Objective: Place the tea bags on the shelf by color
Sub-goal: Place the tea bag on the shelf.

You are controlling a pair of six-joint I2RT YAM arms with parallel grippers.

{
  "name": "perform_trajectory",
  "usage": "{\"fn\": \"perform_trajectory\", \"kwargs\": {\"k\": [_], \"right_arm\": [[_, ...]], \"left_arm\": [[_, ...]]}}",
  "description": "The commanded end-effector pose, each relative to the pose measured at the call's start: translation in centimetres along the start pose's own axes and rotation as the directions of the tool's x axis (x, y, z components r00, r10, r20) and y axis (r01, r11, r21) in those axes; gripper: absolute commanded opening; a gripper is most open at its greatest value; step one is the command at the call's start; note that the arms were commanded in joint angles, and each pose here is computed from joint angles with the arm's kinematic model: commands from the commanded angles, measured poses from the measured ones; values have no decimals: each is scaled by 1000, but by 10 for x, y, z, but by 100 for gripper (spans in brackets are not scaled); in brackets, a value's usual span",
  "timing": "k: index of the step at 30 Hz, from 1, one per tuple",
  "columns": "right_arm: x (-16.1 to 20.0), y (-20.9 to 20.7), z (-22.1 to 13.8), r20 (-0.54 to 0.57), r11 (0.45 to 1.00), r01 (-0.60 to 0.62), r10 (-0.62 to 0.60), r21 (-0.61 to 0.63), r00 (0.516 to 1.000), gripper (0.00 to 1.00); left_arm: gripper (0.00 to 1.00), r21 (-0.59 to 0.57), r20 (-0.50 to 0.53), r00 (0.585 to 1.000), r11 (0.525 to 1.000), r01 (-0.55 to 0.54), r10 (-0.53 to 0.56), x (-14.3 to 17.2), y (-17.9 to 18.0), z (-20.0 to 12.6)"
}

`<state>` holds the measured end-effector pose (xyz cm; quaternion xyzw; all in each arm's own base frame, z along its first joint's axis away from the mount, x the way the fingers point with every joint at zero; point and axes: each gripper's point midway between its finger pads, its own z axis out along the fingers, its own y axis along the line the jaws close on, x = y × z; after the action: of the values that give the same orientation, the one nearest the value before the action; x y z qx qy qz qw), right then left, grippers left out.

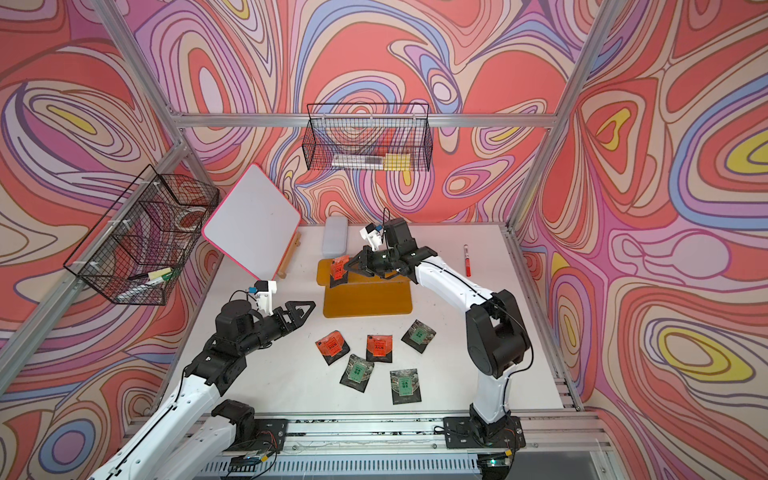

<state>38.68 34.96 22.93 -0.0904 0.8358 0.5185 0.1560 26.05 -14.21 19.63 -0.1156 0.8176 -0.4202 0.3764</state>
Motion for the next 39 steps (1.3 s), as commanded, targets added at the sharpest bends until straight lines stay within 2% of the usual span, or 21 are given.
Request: {"fn": "perform_trajectory", "kwargs": {"k": [1, 6, 14, 20, 30, 39], "right_arm": [[-2, 1, 2, -39, 1000, 11, -11, -3, 999, 0], [-11, -2, 11, -60, 1000, -1, 0, -6, 998, 0], [-23, -4, 23, -77, 1000, -25, 25, -7, 997, 0], [-29, -8, 30, -85, 999, -45, 44, -4, 995, 0], [-27, -18, 38, -120, 996, -86, 87, 19, 989, 0], [-26, -33, 40, -124, 991, -104, 114, 88, 986, 0]], "left_arm": [[77, -62, 23, 999, 998, -28, 30, -4, 7, -6], [83, -70, 41, 998, 997, -38, 41, -7, 7, -10], [86, -94, 51, 998, 995, -41, 46, -6, 10, -15], [87, -105, 77, 996, 993, -46, 54, -9, 11, -21], [87, -108, 64, 997, 993, -39, 46, -6, 14, -17], [87, -112, 64, 997, 993, -35, 42, -4, 17, -17]]}}
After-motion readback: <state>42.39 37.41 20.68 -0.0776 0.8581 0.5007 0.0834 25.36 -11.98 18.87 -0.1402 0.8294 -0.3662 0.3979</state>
